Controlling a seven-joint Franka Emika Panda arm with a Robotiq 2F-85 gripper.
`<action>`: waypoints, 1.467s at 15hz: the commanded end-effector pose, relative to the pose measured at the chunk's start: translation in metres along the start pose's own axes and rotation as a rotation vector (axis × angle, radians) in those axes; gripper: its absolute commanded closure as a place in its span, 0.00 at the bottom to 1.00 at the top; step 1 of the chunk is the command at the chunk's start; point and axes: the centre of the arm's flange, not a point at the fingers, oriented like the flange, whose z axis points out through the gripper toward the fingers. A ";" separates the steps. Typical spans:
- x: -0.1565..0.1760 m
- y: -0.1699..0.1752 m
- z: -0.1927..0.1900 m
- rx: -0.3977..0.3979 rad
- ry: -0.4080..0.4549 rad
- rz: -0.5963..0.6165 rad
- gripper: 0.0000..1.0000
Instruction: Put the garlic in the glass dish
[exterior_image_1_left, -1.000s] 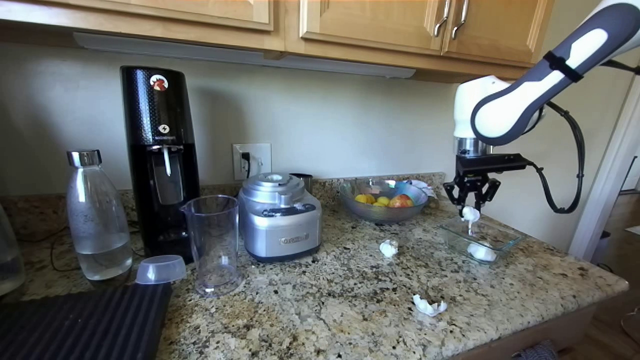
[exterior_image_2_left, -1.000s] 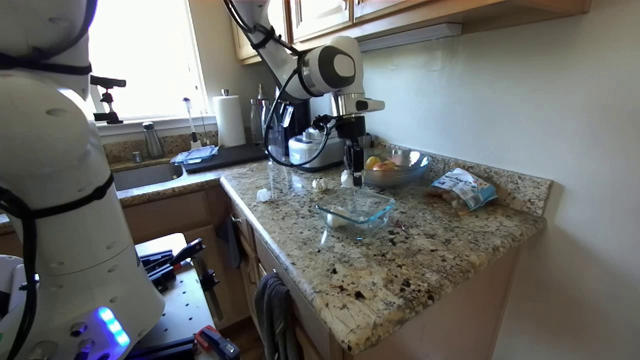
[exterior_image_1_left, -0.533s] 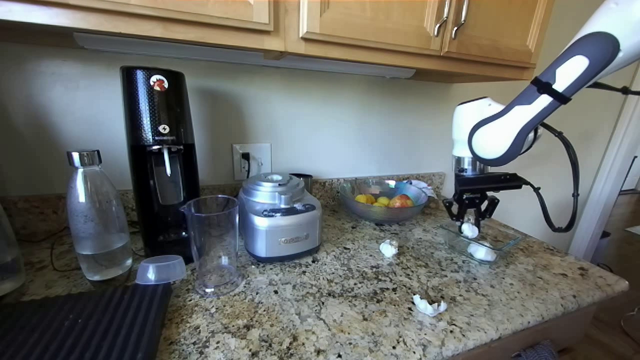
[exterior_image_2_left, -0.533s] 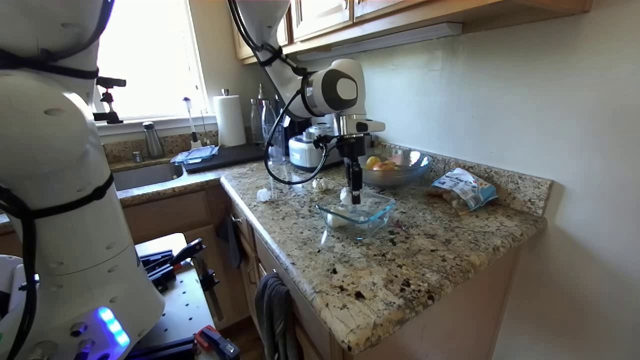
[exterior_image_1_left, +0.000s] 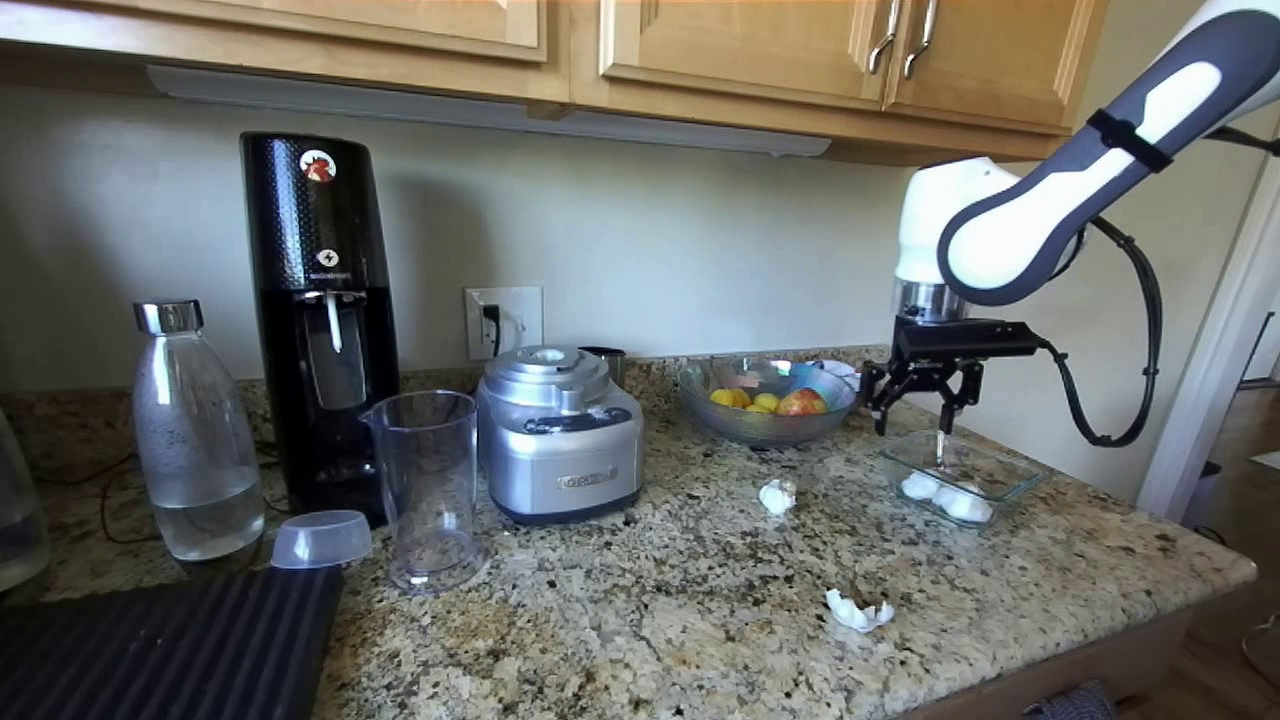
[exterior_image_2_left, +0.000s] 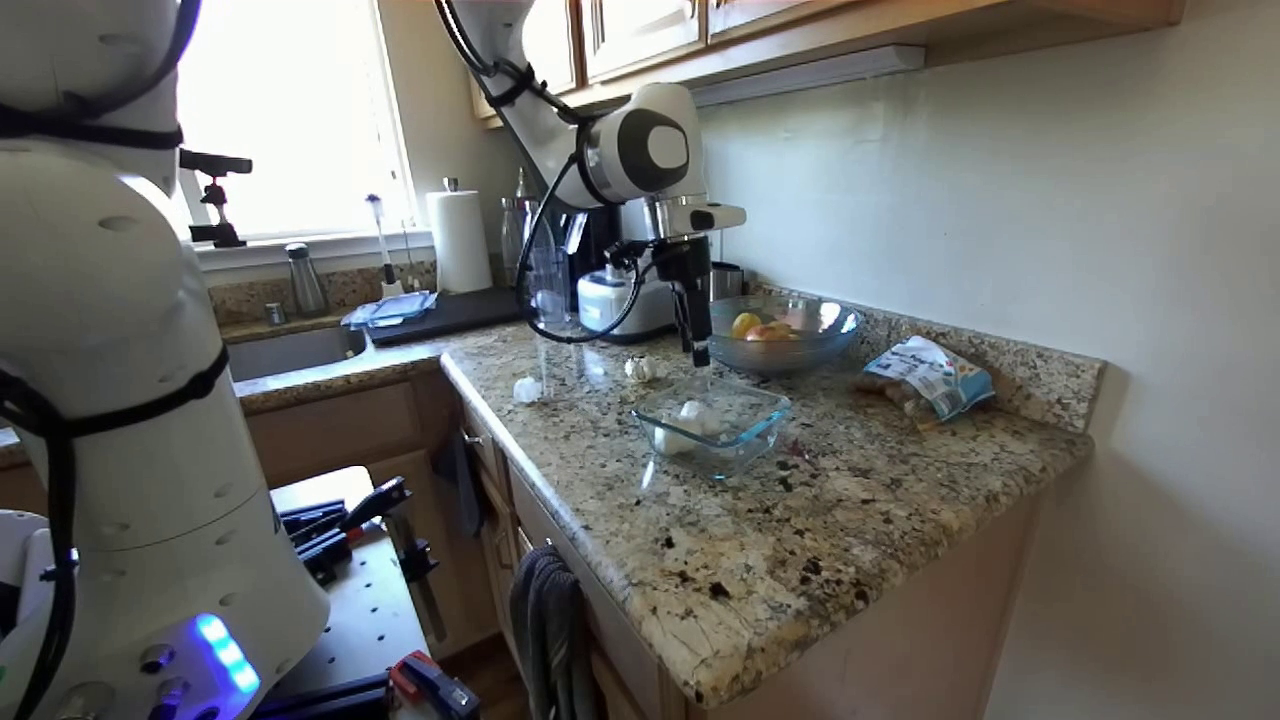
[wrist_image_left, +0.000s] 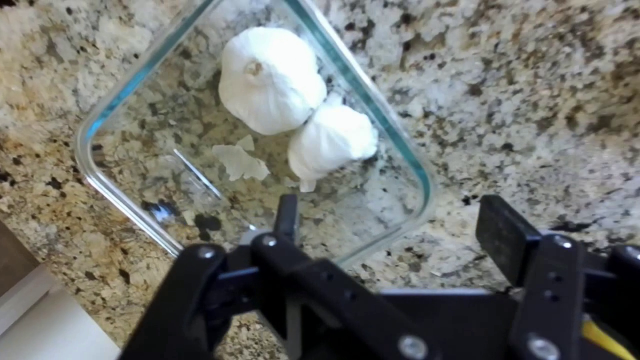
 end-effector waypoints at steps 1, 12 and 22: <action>-0.030 -0.016 -0.035 0.068 0.005 -0.064 0.00; -0.055 -0.117 0.002 0.175 -0.085 -0.304 0.00; -0.043 -0.161 0.041 0.194 -0.074 -0.369 0.00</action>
